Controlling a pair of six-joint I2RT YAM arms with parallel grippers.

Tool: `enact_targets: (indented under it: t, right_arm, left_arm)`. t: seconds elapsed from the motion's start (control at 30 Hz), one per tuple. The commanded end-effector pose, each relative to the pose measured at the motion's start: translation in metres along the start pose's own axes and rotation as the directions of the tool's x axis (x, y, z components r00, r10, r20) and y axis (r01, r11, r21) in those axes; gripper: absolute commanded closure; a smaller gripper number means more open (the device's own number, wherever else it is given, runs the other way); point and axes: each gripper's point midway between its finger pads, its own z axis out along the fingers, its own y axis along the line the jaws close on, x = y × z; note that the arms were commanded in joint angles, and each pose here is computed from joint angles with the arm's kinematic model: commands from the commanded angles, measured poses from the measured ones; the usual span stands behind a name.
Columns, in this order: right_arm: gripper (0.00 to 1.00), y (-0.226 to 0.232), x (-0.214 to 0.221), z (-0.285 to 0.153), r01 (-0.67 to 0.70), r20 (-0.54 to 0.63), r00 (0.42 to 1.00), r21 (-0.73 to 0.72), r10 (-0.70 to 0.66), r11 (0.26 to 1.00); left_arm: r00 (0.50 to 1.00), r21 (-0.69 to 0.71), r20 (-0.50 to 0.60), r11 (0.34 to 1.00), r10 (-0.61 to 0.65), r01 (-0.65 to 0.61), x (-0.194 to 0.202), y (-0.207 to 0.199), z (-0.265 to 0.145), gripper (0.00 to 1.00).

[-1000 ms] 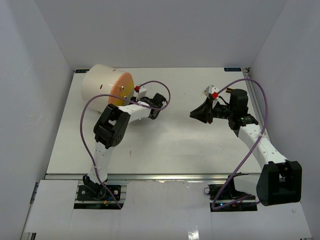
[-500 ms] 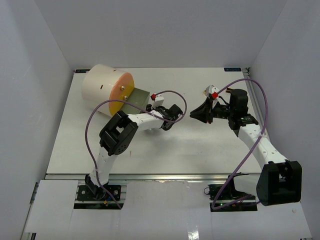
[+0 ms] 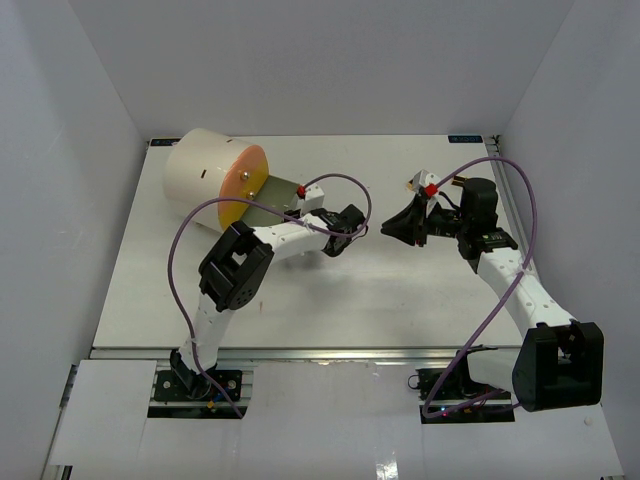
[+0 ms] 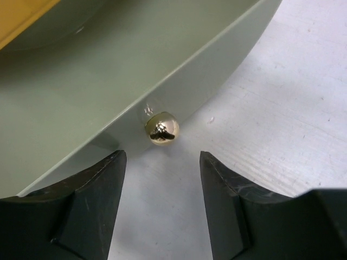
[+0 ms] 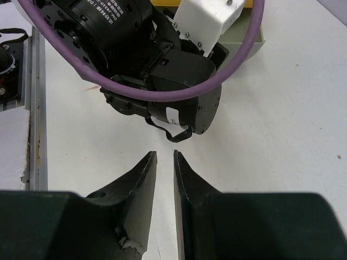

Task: Organize the makeup

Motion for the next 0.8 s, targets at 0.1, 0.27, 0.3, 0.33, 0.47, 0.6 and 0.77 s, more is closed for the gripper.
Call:
enact_targets:
  t: [0.1,0.27,0.3,0.33,0.47,0.6,0.77]
  right_arm:
    - [0.74,-0.008,-0.006,-0.003,0.032,0.008,0.999,0.025,-0.032,0.999]
    - [0.73,-0.014,-0.009,-0.010,0.033,0.008,0.999,0.059,-0.034,0.998]
    - [0.72,-0.017,-0.009,-0.012,0.033,0.007,0.999,0.074,-0.034,0.997]
    - [0.71,-0.019,-0.010,-0.014,0.031,0.007,0.999,0.089,-0.031,0.996]
    - [0.67,-0.041,-0.010,-0.027,-0.005,0.000,1.000,0.212,0.005,0.977]
    - [0.62,-0.074,0.002,-0.039,-0.094,-0.012,0.994,0.381,0.107,0.920]
    - [0.37,-0.130,0.031,-0.059,-0.187,-0.070,0.953,0.628,0.294,0.755]
  left_arm:
    - [0.984,0.299,-0.137,0.952,0.115,-0.069,-0.010,-0.036,-0.033,0.26]
    - [0.982,0.550,-0.124,0.833,0.144,-0.053,-0.022,-0.049,-0.066,0.18]
    - [0.983,0.586,-0.115,0.808,0.147,-0.052,-0.022,-0.049,-0.070,0.15]
    - [0.983,0.638,-0.101,0.768,0.151,-0.052,-0.030,-0.048,-0.081,0.11]
    - [0.985,0.790,-0.030,0.608,0.172,-0.082,-0.044,-0.043,-0.115,0.02]
    - [0.970,0.940,0.083,0.305,0.229,-0.153,-0.052,-0.035,-0.166,0.02]
    - [0.945,0.987,0.154,0.005,0.289,-0.163,-0.052,-0.013,-0.212,0.02]
